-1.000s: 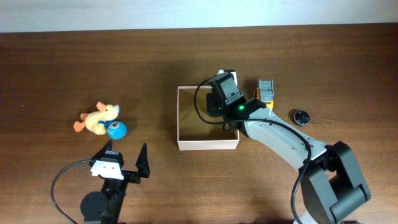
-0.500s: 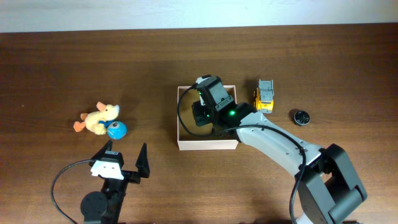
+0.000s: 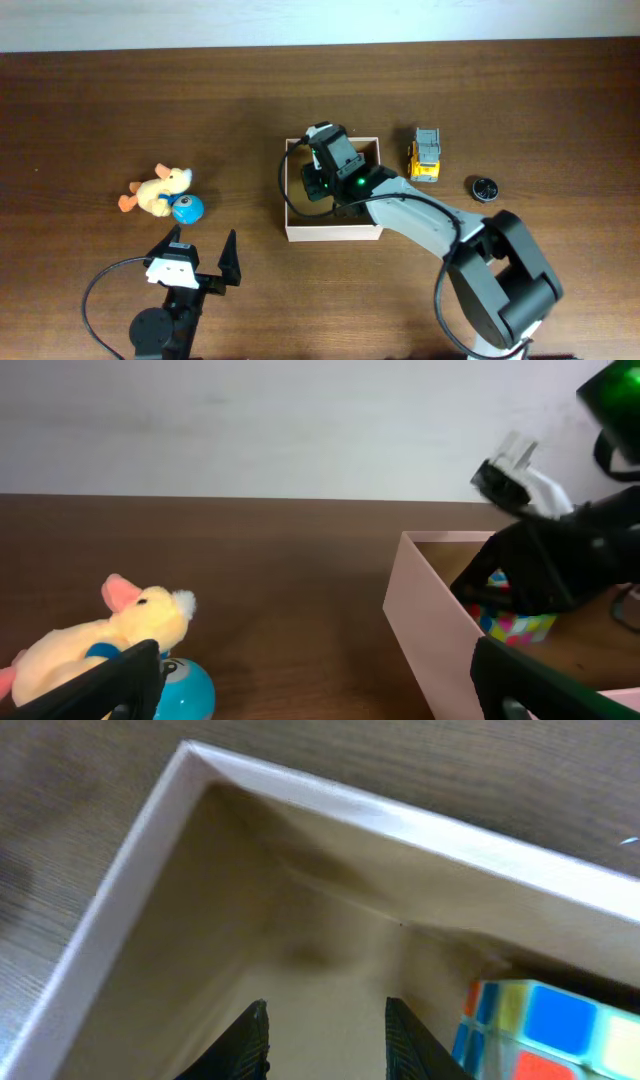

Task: Pack container
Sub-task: 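Lower the cube into the box's right corner and open the right gripper, then raise the right gripper and move it over the toy dump truck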

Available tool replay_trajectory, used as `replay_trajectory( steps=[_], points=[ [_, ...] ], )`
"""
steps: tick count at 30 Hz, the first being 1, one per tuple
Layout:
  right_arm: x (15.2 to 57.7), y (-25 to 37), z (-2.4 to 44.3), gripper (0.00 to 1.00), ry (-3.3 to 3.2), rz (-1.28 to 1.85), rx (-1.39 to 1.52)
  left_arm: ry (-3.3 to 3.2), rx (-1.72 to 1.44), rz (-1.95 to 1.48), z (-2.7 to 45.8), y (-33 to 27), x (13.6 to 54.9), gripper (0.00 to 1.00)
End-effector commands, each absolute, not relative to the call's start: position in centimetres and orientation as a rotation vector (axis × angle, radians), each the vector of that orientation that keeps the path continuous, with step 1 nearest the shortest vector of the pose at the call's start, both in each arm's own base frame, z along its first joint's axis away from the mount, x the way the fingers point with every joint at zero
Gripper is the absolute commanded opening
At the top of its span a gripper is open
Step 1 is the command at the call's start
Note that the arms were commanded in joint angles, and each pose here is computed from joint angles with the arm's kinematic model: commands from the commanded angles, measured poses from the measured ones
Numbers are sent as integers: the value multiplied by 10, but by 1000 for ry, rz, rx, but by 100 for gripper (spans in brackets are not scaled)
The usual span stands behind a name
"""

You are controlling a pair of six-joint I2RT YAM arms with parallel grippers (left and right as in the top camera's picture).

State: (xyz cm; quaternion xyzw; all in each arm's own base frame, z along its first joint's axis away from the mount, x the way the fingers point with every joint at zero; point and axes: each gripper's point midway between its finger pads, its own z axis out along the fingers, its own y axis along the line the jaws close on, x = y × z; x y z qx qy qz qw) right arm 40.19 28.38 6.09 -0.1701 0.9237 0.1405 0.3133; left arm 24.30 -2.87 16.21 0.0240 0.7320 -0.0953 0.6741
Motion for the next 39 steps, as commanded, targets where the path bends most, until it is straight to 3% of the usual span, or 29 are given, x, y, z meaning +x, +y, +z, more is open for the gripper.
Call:
replay_trajectory(
  steps=[1, 31, 34, 39],
  points=[
    [408, 289, 61, 33, 2414, 371, -460, 1640, 83, -211, 162, -32, 242, 99],
    [429, 231, 52, 34, 2468, 191, -321, 1640, 83, -211, 162, -32, 242, 99],
    [422, 247, 53, 42, 2459, 258, -443, 1640, 83, -211, 162, -32, 242, 99],
    [414, 263, 69, 44, 2448, 274, -510, 1640, 83, -211, 162, -32, 242, 99]
  ],
)
